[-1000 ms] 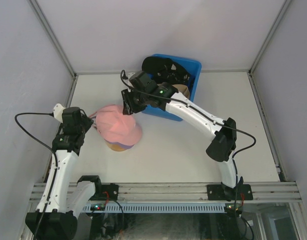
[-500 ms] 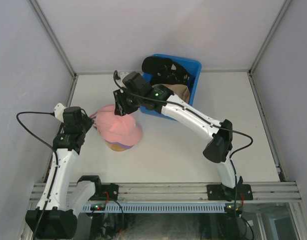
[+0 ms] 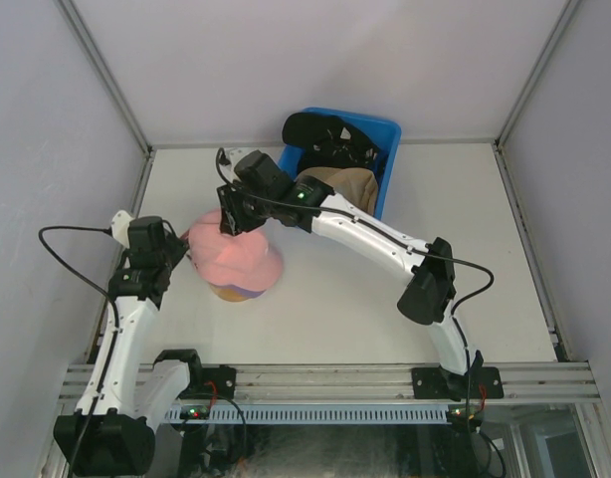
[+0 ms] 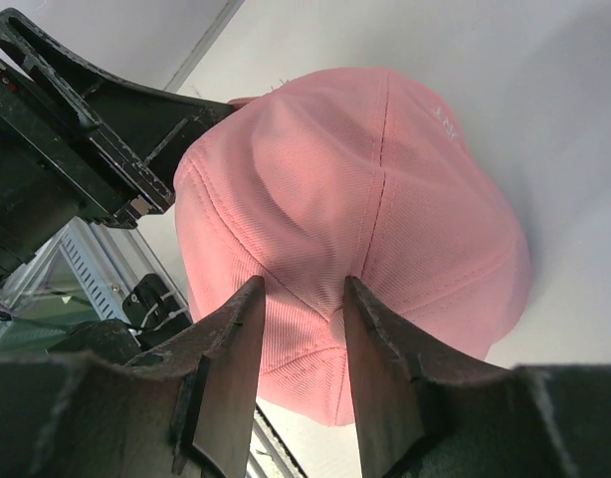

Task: Stack the hats
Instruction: Stack the hat on the hat.

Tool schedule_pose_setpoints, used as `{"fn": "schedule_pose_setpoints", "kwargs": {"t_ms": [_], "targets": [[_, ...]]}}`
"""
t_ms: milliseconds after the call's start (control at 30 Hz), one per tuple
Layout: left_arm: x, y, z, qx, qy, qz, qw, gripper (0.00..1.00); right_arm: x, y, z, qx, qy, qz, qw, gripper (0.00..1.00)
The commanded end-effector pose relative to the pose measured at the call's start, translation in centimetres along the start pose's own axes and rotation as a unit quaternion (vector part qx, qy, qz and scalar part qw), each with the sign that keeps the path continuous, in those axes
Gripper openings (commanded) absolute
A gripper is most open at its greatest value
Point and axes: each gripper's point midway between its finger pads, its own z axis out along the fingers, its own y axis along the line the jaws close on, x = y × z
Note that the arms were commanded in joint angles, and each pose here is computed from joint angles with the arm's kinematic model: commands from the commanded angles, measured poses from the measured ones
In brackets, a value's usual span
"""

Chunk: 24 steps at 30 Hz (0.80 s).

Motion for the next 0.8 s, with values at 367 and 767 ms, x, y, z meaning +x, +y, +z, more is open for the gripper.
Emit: {"fn": "schedule_pose_setpoints", "kwargs": {"t_ms": [367, 767], "targets": [[-0.3, 1.7, -0.5, -0.013, -0.015, 0.002, 1.0, 0.54, 1.8, -1.6, 0.7, 0.039, 0.036, -0.009, 0.999, 0.37], [-2.6, 0.4, -3.0, 0.018, -0.045, -0.048, 0.998, 0.78, -3.6, -0.6, -3.9, 0.032, -0.049, -0.01, 0.998, 0.4]]}}
